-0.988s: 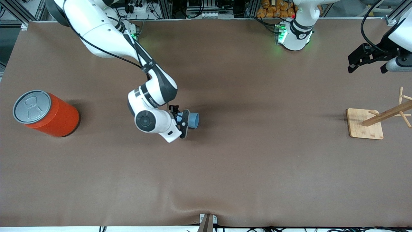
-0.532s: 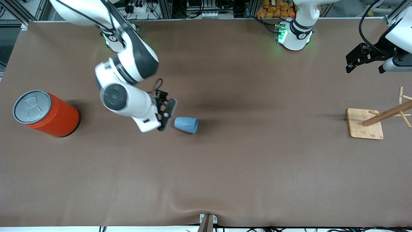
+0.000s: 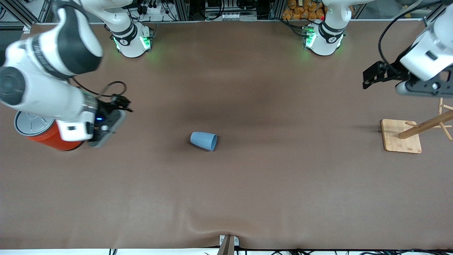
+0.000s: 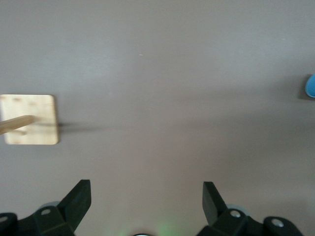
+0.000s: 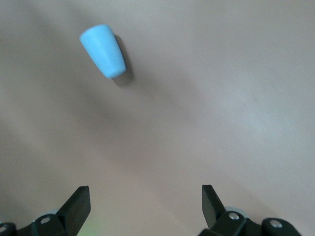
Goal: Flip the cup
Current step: 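Retract the right gripper while the left gripper reaches toward the cup, then close the left gripper on the rim of the lying cup, then lift the cup with the left gripper and turn it upright, then set the cup upright on the table and open the left gripper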
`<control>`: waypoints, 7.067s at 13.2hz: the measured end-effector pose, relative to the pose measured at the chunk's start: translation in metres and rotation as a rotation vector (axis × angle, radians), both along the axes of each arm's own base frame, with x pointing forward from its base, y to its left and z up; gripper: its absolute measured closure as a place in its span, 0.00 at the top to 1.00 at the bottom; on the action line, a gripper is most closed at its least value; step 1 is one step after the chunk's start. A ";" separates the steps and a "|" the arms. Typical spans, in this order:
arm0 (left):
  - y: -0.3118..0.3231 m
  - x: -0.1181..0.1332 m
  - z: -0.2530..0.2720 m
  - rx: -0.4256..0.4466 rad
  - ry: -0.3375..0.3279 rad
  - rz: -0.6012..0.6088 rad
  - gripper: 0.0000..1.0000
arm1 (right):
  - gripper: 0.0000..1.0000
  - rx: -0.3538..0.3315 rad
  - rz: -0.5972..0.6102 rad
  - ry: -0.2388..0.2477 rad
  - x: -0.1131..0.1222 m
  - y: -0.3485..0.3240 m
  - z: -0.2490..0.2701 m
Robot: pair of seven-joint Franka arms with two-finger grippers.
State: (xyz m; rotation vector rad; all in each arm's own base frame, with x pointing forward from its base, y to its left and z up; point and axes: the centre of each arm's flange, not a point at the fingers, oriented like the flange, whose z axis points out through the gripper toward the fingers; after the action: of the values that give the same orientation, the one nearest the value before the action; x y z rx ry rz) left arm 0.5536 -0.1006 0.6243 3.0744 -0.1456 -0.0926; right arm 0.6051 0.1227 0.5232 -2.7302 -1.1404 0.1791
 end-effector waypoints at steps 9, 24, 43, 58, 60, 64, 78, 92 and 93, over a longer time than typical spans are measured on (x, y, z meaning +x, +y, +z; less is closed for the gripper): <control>-0.105 0.043 -0.119 -0.167 0.087 -0.118 1.00 | 1.00 -0.188 -0.496 0.145 -0.066 -0.087 0.084; -0.209 0.065 -0.367 -0.726 0.426 0.105 1.00 | 1.00 -0.204 -0.640 0.016 -0.095 -0.099 0.154; -0.295 0.039 -0.496 -1.147 0.405 0.194 1.00 | 1.00 -0.264 -0.939 0.040 -0.095 -0.135 0.164; -0.364 0.024 -0.504 -1.152 0.326 0.244 0.70 | 1.00 -0.260 -0.957 0.034 -0.084 -0.144 0.154; -0.362 0.026 -0.504 -1.152 0.318 0.239 0.47 | 1.00 -0.251 -0.964 0.016 -0.077 -0.146 0.151; -0.361 0.031 -0.499 -1.160 0.305 0.237 0.04 | 1.00 -0.241 -0.975 0.011 -0.070 -0.152 0.145; -0.196 0.154 -0.313 -1.095 0.176 0.533 0.05 | 1.00 -0.218 -0.845 0.013 -0.076 -0.149 0.151; 0.019 0.105 -0.308 -0.223 -0.187 0.262 0.05 | 1.00 -0.220 -0.892 0.016 -0.076 -0.157 0.151; 0.022 0.093 -0.320 -0.192 -0.220 0.251 0.05 | 1.00 -0.220 -0.900 0.018 -0.076 -0.155 0.151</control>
State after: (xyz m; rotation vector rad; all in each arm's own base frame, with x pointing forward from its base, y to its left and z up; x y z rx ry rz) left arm 0.6463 -0.0785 0.3040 2.8732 0.2094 0.2568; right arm 0.5291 -0.0327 0.6739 -3.1067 0.1956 0.1990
